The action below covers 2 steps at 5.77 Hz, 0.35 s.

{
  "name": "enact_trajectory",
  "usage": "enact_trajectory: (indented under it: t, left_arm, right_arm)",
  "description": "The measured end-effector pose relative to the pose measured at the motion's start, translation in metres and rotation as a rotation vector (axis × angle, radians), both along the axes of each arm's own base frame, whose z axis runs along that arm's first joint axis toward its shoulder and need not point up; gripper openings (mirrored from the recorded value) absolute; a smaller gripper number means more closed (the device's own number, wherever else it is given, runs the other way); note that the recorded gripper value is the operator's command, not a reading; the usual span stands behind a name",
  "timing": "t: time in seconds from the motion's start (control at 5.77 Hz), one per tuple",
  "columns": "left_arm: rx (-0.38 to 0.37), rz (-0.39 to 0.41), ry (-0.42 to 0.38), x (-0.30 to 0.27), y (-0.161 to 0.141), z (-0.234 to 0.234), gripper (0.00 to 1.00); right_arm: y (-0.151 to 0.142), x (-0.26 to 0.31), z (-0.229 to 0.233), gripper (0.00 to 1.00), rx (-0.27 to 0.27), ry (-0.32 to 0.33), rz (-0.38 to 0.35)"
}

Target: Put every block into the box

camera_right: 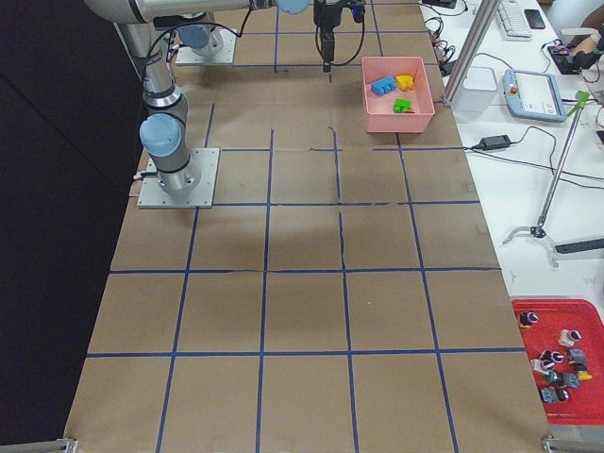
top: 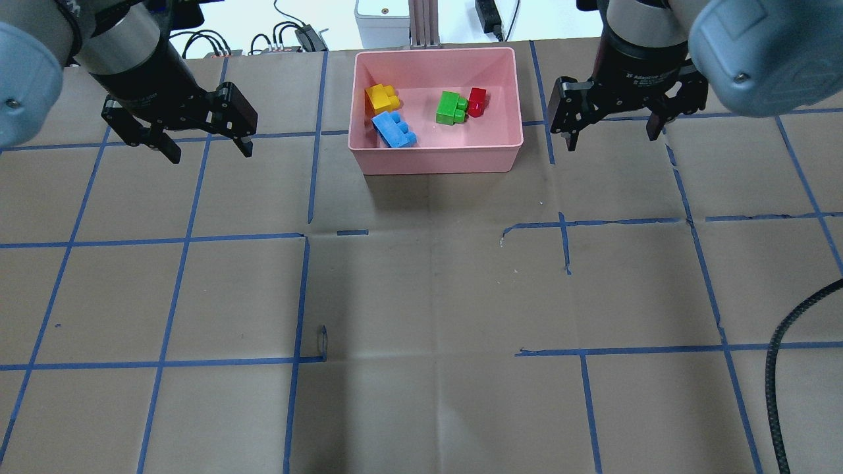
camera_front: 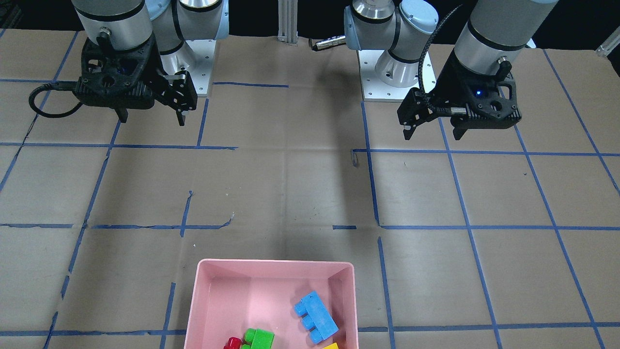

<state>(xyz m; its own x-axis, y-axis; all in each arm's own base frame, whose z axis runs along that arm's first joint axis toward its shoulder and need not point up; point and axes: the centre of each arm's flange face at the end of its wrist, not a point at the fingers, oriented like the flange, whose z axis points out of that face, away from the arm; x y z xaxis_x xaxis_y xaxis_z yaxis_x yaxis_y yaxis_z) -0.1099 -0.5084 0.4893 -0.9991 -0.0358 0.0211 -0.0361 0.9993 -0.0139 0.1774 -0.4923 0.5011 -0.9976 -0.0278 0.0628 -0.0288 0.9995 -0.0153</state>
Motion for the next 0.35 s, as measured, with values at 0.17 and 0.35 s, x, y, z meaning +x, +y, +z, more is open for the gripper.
enact_trajectory:
  t: [0.17,0.35]
  left_arm:
    - [0.000,0.000,0.000,0.0000,0.0000,0.0000,0.99]
    - [0.000,0.000,0.000,0.0000,0.0001,0.0002,0.99]
  right_arm:
    - [0.0000,0.0053,-0.0023,1.00,0.009,-0.059,-0.005]
    - [-0.0002,0.0070,-0.0027,1.00,0.011,-0.079,-0.007]
